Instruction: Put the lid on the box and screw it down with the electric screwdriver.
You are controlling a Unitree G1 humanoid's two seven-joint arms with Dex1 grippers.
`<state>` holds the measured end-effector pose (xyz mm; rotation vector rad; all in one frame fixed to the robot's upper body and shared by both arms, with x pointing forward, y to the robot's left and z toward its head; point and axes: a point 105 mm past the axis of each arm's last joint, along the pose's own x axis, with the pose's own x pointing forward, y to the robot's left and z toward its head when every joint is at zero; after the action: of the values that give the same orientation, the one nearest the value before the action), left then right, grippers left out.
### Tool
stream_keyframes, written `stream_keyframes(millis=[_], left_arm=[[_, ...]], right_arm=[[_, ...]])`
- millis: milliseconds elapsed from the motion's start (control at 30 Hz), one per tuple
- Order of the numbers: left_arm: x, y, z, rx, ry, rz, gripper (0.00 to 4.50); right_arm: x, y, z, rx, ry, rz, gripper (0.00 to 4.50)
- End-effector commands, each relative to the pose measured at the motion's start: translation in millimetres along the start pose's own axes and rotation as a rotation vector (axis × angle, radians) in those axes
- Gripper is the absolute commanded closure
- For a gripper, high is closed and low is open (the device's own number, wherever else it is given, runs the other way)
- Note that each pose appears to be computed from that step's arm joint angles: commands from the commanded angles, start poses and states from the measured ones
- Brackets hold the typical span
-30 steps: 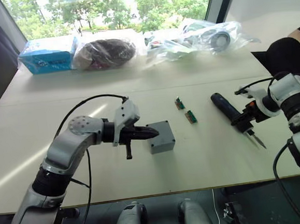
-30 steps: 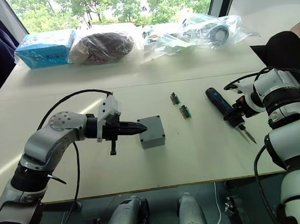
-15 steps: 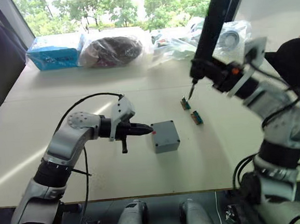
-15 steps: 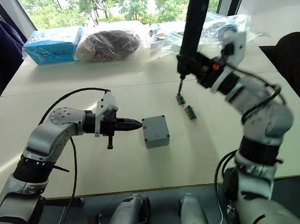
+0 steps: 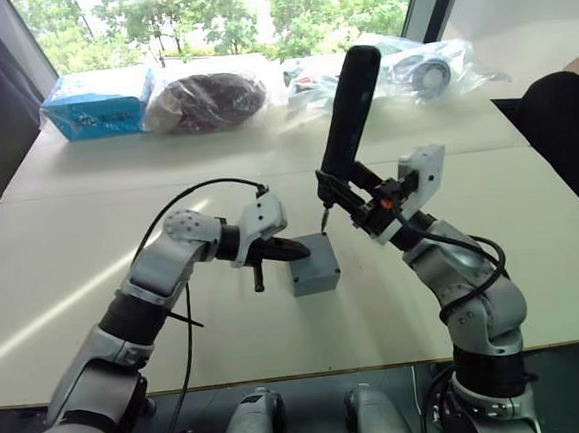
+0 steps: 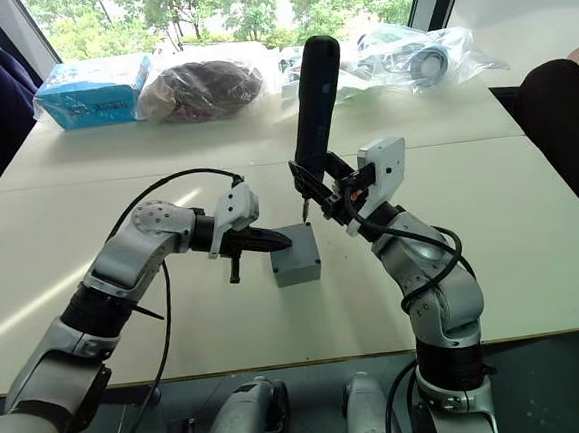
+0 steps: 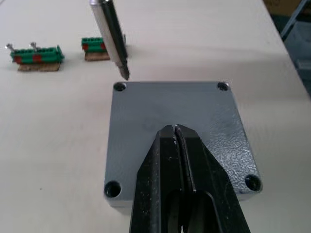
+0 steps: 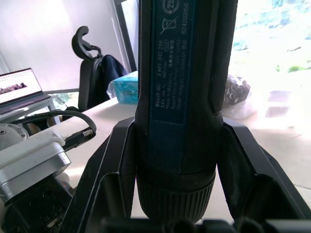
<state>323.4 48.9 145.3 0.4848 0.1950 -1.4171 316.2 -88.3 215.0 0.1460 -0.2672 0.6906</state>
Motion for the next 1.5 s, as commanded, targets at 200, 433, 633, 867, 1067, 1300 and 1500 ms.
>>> stream_keyframes(millis=[200,433,633,867,1067,1300,1500], left_arm=[[2.5,-4.0,-9.1,0.001,0.030,-0.012,4.50],[-1.2,-5.1,-11.1,-0.010,0.035,-0.009,4.50],[-3.3,-8.9,-17.2,-0.020,0.050,-0.014,4.50],[-3.0,-8.8,-20.7,-0.030,0.061,-0.012,4.50],[-2.2,-9.5,-23.0,-0.040,0.066,-0.010,4.50],[-0.7,-10.1,-24.9,-0.045,0.067,-0.005,4.50],[-0.7,-9.4,-26.2,-0.046,0.067,0.001,4.50]], right_arm=[[-2.3,-0.6,-1.8,-0.079,-0.035,-0.016,2.72],[-4.1,0.6,-19.4,-0.073,-0.002,-0.029,2.72],[-9.8,1.9,-51.9,-0.073,0.127,-0.049,2.72],[-14.3,-4.3,-80.7,-0.054,0.244,-0.111,2.72],[-13.7,-5.5,-78.5,-0.032,0.223,-0.121,2.72],[-15.1,-7.7,-78.1,-0.025,0.215,-0.133,2.72],[-13.0,-2.1,-66.2,-0.006,0.150,-0.094,2.72]])
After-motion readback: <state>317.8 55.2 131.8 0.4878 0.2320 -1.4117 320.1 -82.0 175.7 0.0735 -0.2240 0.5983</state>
